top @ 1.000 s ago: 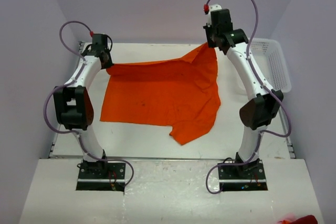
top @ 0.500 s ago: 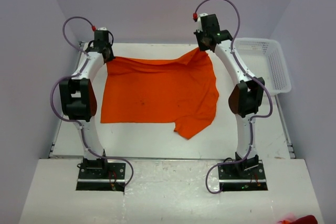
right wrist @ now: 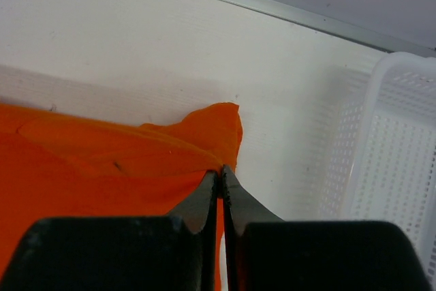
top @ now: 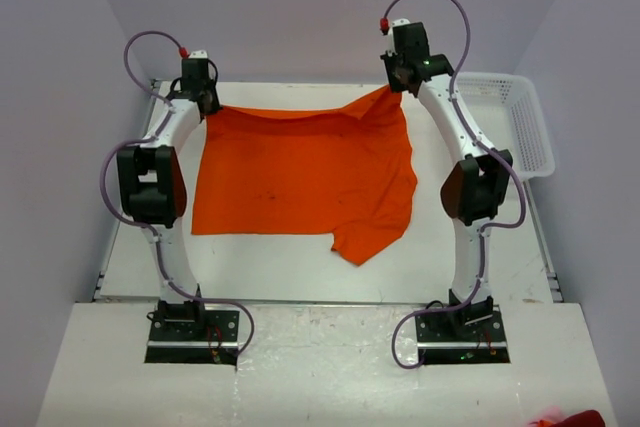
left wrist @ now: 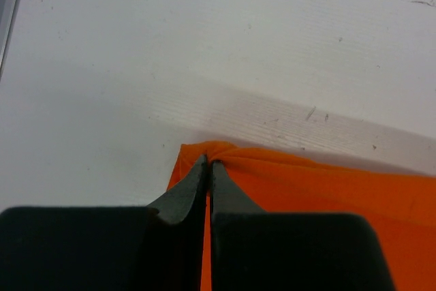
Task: Fold and stack the t-shirts
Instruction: Fold the flattened tshirt in 1/3 of the way
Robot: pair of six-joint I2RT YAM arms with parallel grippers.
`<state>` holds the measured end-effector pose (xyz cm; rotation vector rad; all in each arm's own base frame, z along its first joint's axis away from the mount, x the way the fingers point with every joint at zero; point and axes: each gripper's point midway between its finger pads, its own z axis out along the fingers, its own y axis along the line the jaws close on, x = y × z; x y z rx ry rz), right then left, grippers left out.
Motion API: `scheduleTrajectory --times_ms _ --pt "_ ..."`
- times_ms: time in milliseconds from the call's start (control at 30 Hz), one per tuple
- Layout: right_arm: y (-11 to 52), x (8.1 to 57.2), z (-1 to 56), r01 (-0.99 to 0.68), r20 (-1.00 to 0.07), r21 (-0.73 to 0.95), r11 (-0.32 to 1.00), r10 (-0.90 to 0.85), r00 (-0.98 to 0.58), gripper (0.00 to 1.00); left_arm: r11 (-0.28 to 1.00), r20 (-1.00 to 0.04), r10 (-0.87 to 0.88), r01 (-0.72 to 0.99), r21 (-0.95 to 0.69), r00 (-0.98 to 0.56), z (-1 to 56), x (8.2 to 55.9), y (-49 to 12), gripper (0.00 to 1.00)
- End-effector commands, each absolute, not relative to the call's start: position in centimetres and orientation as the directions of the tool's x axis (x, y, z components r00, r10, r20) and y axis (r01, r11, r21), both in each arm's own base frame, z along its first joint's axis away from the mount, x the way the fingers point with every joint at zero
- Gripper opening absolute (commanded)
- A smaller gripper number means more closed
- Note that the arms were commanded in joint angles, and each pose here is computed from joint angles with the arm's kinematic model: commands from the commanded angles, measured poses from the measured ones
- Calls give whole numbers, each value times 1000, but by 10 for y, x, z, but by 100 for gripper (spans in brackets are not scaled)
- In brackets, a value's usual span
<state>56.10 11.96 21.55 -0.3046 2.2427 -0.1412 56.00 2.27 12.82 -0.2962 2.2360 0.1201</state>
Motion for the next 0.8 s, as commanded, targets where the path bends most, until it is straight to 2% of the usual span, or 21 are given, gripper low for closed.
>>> scheduleTrajectory --times_ms 0,167,433,767 --pt "109 558 264 -129 -814 -194 973 -233 -533 0 973 -821 -148 -229 -22 -551 143 582 25 0" --pt "112 557 254 -147 -800 -181 972 -233 -553 0 974 -797 -147 -225 -14 -586 129 586 24 0" --pt "117 545 234 -155 -771 -149 977 -213 -600 0 957 -745 -184 -290 14 -641 109 564 32 0" --pt "120 493 216 -137 -746 -115 984 -177 -642 0 931 -731 -248 -366 3 -635 116 521 37 0"
